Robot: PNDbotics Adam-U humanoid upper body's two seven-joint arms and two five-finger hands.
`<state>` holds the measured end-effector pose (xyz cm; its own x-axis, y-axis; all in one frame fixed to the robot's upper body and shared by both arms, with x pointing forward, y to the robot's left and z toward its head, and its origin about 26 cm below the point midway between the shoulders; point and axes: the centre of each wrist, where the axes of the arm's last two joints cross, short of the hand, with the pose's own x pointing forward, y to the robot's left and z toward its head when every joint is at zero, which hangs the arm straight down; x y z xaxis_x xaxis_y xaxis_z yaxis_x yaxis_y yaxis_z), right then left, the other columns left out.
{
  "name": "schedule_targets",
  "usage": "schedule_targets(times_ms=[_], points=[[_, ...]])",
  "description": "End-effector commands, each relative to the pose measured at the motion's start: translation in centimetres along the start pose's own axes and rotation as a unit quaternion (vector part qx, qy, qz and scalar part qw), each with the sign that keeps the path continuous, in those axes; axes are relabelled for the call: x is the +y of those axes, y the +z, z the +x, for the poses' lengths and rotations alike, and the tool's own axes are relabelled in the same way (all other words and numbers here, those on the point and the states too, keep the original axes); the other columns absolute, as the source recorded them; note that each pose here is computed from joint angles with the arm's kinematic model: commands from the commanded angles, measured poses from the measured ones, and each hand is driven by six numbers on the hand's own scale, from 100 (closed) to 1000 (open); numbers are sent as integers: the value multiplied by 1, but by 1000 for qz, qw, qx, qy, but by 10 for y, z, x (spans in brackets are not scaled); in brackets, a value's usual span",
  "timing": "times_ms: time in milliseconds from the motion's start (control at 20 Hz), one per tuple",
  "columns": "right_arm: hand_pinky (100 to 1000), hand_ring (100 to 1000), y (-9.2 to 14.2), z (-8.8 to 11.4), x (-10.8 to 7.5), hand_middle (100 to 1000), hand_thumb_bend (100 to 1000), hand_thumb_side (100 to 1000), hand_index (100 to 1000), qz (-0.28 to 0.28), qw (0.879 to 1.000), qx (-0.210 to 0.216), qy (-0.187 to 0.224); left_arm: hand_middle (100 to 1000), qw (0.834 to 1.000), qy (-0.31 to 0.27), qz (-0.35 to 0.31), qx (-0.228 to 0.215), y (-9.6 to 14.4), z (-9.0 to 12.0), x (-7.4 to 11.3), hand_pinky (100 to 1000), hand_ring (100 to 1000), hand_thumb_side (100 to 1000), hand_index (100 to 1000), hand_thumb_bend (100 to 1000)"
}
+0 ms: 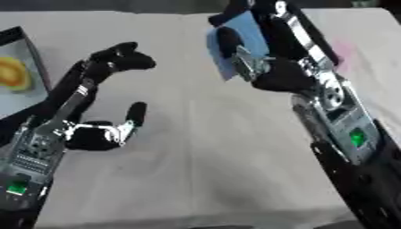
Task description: Pick up the objects with one hand, pass them to the other hand, and then place them into the box on the other side of the table.
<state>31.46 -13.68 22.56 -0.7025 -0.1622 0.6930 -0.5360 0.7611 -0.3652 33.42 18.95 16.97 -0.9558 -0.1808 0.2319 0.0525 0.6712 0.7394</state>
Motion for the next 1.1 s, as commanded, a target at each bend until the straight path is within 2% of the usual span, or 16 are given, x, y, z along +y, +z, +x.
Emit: schedule_targets(times_ms=[50, 400, 500, 550, 1100], points=[[813, 446, -7, 6, 3, 412, 100, 284, 542, 14, 999, 7, -38, 724, 1000, -9, -3, -20, -8, 2, -1, 952, 786, 380, 852, 100], [813, 446, -11, 20, 5, 414, 100, 272, 543, 23, 996, 13, -89, 727, 999, -10, -13, -31, -11, -3, -12, 945, 786, 365, 853, 100], [813, 444, -11, 15, 6, 415, 100, 227, 543, 20, 995, 32, -95, 730, 999, -8, -1, -39, -14, 0, -12, 940, 786, 355, 855, 100], [814, 443, -11, 12, 6, 414, 100, 260, 543, 17, 994, 44, -98, 728, 999, -6, 7, -43, -15, 2, -12, 939, 786, 346, 853, 100], [813, 435, -10, -20, 12, 415, 100, 245, 542, -3, 982, 151, -110, 734, 998, 2, 58, -39, -20, 9, -10, 944, 791, 319, 856, 100]])
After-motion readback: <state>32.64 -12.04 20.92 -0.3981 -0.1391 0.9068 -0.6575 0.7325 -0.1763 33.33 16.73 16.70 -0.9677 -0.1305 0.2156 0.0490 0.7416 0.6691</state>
